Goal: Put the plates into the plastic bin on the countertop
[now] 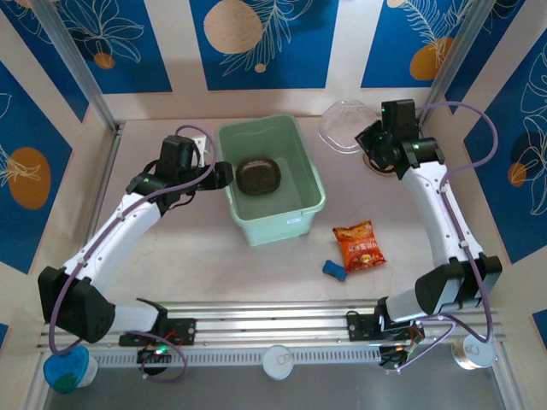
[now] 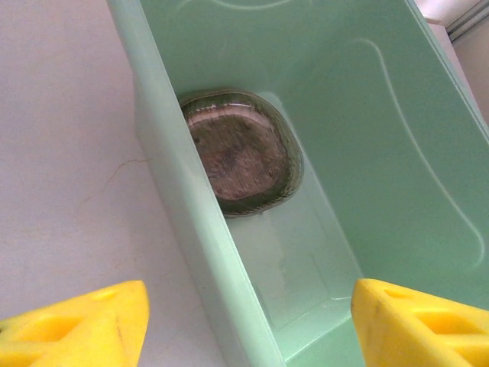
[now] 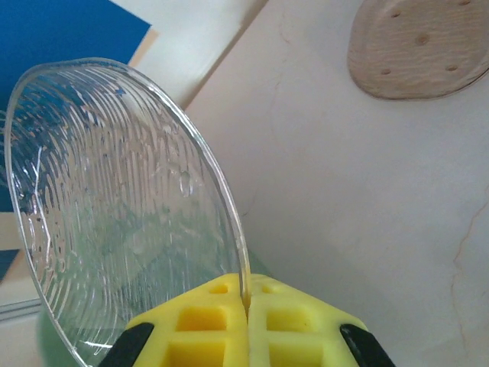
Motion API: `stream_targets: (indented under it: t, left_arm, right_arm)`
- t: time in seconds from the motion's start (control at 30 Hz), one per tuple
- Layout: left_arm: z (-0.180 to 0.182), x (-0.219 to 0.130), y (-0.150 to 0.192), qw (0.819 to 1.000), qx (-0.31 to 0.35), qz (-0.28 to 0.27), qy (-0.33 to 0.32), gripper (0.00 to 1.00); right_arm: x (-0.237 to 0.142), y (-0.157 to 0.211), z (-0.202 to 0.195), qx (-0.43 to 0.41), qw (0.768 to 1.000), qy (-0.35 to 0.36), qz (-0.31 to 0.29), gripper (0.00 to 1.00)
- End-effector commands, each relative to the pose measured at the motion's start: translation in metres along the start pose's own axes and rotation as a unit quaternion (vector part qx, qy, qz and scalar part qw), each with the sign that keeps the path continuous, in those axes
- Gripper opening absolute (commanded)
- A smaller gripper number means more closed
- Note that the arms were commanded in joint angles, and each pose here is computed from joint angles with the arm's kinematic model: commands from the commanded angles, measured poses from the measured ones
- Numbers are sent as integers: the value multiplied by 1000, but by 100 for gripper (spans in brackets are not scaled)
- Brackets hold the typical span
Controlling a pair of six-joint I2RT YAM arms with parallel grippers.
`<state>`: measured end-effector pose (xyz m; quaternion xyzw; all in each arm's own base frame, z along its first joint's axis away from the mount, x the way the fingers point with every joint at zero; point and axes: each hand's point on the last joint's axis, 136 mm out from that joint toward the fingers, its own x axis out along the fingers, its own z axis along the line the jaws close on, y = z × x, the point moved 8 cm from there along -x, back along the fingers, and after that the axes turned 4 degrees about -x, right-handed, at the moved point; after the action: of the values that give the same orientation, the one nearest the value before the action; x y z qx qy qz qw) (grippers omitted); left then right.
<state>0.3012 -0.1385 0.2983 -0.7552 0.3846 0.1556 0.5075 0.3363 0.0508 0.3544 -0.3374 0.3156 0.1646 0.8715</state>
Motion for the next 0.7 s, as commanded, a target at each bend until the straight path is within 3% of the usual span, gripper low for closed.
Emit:
stream_targets:
  t: [0.0,0.67]
  left_arm:
    - [-1,-4,-1,1000,14,-10,18,71]
    - [24,-13,23,1000,1,8,1,71]
  right_arm:
    - [-13,17,6,30,1000,0,5,0]
    - [-5,120,46,61,996,30,55,0]
